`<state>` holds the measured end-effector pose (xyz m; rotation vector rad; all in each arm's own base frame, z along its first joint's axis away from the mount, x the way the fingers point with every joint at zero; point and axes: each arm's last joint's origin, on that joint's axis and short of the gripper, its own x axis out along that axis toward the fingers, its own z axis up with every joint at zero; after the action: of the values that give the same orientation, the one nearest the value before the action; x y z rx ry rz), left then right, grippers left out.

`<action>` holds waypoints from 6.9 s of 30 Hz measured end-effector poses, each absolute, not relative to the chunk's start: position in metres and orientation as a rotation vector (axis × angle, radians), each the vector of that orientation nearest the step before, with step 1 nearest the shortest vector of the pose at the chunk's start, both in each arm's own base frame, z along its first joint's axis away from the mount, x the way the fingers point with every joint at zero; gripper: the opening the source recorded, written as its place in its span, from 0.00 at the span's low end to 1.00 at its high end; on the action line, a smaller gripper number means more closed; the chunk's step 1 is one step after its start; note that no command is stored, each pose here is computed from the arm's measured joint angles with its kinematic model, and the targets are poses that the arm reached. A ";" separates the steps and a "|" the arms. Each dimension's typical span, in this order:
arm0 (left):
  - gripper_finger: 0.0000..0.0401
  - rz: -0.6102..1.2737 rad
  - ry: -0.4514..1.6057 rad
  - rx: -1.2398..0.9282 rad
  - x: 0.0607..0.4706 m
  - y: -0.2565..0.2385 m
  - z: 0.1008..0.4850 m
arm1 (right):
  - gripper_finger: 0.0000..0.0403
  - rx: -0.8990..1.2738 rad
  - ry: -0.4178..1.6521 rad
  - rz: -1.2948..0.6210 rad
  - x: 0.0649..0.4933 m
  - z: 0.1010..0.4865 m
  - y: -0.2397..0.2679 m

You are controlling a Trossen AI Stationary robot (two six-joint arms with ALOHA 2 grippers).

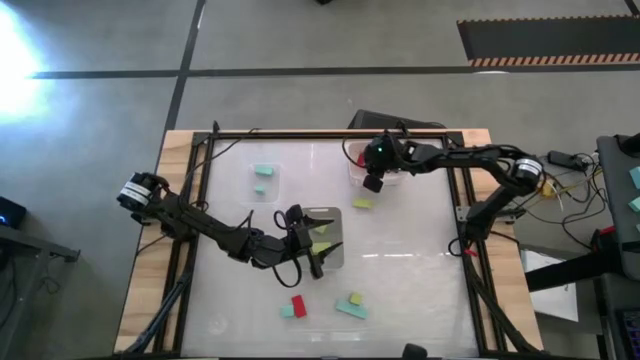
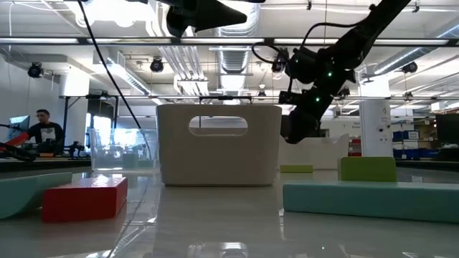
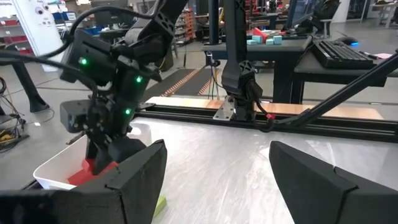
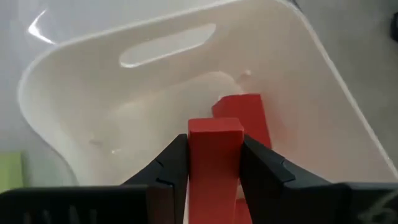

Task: Sort & place blocks by color
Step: Put the red block into the white bin, then put the green block into the gray bin

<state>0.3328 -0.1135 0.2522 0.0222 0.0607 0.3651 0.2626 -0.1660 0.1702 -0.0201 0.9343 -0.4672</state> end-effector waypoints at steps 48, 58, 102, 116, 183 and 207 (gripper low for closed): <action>0.67 0.366 0.105 0.104 0.332 -0.112 0.250 | 0.31 0.114 0.650 -0.101 0.253 0.240 -0.011; 0.67 0.366 0.105 0.103 0.332 -0.112 0.250 | 0.29 0.150 0.721 -0.185 0.238 0.199 0.001; 0.67 0.366 0.108 0.123 0.333 -0.111 0.250 | 0.57 0.004 0.571 -0.361 0.213 0.132 -0.007; 0.67 0.366 0.108 0.125 0.333 -0.111 0.250 | 0.56 -0.116 0.699 -0.463 0.250 0.099 -0.010; 0.67 0.343 0.168 0.169 0.305 -0.107 0.279 | 0.29 0.042 0.825 -0.257 0.262 0.115 -0.022; 0.67 0.349 0.141 0.239 0.220 -0.069 0.278 | 0.29 -0.021 0.796 -0.211 0.304 0.262 0.020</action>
<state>0.2201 -0.0689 0.2783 0.2394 0.1407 0.3493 0.3042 0.0201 0.2620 -0.0211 0.7961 -0.2109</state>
